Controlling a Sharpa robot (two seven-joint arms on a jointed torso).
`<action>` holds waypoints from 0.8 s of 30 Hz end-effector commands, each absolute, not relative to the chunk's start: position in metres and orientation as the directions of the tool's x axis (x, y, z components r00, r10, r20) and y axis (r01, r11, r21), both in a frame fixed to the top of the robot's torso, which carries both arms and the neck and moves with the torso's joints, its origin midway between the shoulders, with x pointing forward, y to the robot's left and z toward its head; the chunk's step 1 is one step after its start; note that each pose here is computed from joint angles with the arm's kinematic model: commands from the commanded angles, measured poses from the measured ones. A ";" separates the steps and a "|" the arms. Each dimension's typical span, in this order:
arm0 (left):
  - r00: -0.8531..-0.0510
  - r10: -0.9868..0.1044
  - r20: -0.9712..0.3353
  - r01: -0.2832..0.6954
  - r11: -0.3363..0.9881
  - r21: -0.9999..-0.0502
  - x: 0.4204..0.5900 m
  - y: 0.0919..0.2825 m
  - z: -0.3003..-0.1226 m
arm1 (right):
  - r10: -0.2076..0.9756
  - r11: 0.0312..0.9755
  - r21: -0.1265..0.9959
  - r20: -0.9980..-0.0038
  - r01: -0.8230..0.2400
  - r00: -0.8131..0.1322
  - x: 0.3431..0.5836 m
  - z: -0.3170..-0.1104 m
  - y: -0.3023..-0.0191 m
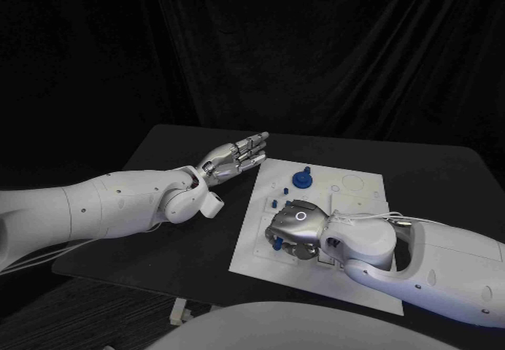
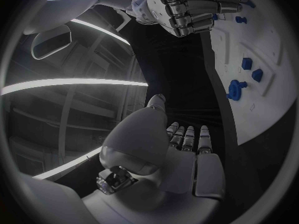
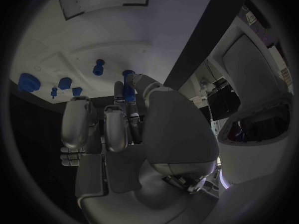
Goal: Assemble the parts on the task board
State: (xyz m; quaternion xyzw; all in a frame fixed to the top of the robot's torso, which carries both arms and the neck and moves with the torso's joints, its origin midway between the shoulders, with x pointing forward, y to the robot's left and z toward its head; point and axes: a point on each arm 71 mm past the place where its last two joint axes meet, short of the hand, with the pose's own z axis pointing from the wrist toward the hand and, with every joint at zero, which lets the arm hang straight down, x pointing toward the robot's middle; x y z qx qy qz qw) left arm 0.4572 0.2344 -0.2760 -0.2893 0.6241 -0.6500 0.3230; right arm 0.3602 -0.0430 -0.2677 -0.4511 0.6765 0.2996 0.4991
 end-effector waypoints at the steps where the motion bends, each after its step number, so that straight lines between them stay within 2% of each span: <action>1: -0.632 -0.775 -0.010 0.050 -0.028 -0.998 0.457 0.232 -0.276 | -0.298 0.413 -0.058 -0.952 -0.909 -0.075 0.360 -0.266 -0.043; 24: -0.639 -0.769 -0.002 0.029 -0.022 -0.999 0.456 0.232 -0.280 | -0.320 0.413 -0.060 -0.944 -0.909 -0.084 0.362 -0.270 -0.046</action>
